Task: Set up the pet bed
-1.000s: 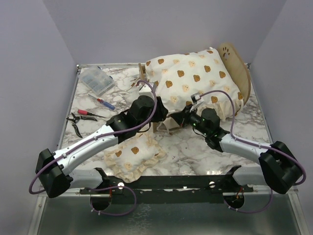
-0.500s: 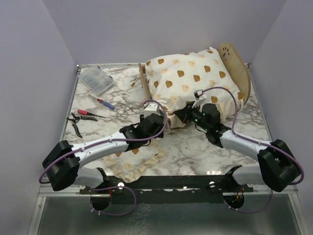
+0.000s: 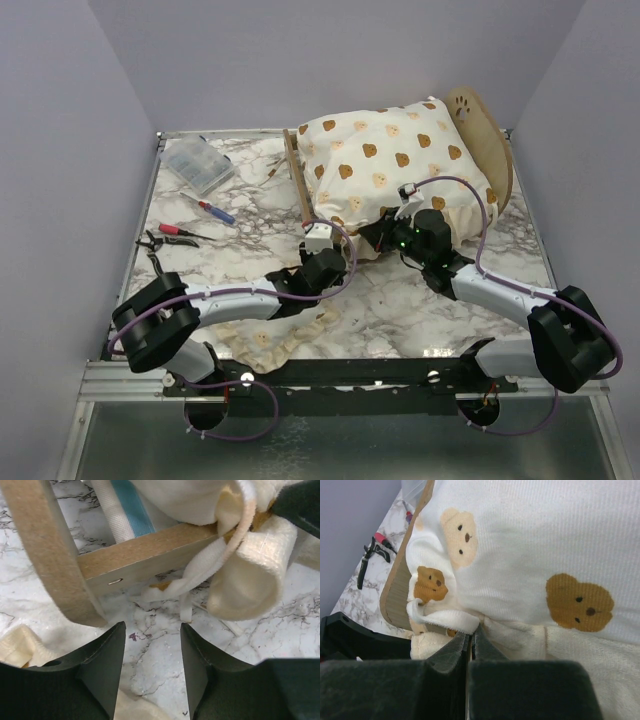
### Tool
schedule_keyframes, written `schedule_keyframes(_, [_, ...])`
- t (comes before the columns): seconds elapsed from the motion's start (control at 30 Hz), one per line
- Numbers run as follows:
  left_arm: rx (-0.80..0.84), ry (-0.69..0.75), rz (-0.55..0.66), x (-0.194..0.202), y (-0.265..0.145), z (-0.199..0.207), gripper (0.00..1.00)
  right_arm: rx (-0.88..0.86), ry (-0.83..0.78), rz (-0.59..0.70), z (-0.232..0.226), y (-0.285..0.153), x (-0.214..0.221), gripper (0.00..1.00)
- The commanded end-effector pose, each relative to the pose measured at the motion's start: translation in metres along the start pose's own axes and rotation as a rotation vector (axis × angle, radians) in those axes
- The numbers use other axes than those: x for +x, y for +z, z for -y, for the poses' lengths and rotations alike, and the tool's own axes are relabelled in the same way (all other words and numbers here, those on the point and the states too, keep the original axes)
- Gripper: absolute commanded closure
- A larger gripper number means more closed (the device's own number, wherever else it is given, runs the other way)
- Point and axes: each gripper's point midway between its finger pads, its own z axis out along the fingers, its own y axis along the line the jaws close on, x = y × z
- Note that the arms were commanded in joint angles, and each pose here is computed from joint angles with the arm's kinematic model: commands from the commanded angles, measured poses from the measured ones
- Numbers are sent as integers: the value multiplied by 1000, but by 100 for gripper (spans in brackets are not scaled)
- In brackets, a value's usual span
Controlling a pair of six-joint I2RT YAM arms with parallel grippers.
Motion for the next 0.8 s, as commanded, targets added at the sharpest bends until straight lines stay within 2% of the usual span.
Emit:
schedule_keyframes(0.0, [-27,-31,107,-7,12,0,52,-4,17,8,-3,0,-9,99])
schedule_keyframes(0.23, [-85,-40,180,-5,27,-10,56,-13,36,-9,-5,-1,-5,99])
schedule_keyframes(0.53, [-102,6,223,-1,50,-3,58,-22,42,-29,-7,-4,-1,99])
schedule_keyframes(0.63, [-124,20,232,1,57,-5,66,-24,45,-35,-7,-5,0,99])
schedule_keyframes(0.77, [-120,65,239,-5,56,-2,94,-14,39,-46,-5,-7,2,99])
